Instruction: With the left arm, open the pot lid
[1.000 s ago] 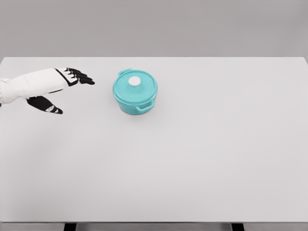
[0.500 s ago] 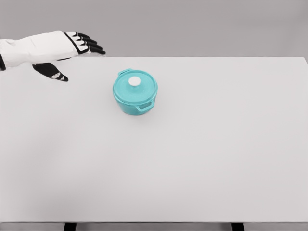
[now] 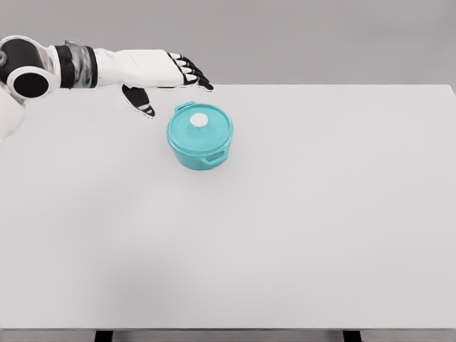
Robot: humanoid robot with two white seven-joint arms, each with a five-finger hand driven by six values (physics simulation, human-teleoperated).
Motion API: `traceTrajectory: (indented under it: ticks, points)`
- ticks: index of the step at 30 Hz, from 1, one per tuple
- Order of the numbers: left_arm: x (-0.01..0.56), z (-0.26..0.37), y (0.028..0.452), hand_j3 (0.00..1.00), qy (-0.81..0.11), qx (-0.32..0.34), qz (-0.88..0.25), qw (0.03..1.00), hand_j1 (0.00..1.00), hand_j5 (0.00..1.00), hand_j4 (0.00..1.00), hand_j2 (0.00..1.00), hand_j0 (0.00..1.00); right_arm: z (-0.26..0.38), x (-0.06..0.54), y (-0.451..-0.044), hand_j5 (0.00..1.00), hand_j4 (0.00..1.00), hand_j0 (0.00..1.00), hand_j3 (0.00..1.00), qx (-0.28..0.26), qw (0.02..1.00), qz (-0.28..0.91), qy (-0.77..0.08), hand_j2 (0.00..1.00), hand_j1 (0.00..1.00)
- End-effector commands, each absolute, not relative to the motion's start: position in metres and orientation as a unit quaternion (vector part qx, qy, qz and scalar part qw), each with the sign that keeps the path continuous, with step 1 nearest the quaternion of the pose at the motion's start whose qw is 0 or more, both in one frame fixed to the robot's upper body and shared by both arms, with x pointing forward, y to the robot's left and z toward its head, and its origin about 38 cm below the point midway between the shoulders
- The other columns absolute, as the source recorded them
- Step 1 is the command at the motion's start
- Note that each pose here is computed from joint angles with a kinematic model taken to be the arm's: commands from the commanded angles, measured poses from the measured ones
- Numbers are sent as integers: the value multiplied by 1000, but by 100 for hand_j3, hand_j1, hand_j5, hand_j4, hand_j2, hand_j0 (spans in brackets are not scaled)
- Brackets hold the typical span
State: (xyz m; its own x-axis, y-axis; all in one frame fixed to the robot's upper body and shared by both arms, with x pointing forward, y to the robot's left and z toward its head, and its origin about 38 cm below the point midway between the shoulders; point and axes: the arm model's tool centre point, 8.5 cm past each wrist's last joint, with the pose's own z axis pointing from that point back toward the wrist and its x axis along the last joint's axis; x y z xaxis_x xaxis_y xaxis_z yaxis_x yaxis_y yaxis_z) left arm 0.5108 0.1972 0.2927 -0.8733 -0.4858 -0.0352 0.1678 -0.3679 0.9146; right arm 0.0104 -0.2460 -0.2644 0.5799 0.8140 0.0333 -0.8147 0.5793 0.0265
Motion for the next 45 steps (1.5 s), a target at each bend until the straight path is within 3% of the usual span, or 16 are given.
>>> traceTrajectory:
  ticks: [1,6,9,15,35,38,45]
  points:
    - [509,285,176,100,-529,132,-816,190,100,100,100,100,100,-264,10,-246,100,100,100,100,19,889,458,-9,100,100]
    - [511,276,165,100,-514,124,-828,188,100,100,100,100,100,-264,11,-246,100,100,100,100,19,889,458,-9,100,100]
    - [511,276,160,92,-516,122,-828,185,92,92,92,92,92,-264,10,-246,100,100,100,100,19,889,458,-9,100,100]
    - [513,267,159,86,-508,116,-832,191,86,86,86,86,86,-264,10,-246,100,100,100,100,19,889,458,-9,100,100]
    - [523,237,158,86,-481,106,-842,221,86,86,86,86,86,-264,10,-246,100,100,100,100,19,889,458,-9,100,100]
    - [523,238,157,77,-481,106,-842,220,77,77,77,77,77,-264,10,-246,100,100,100,100,19,889,458,-9,100,100]
    - [523,237,157,76,-481,105,-842,220,76,76,76,76,76,-264,11,-246,100,100,100,100,19,889,458,-9,100,100]
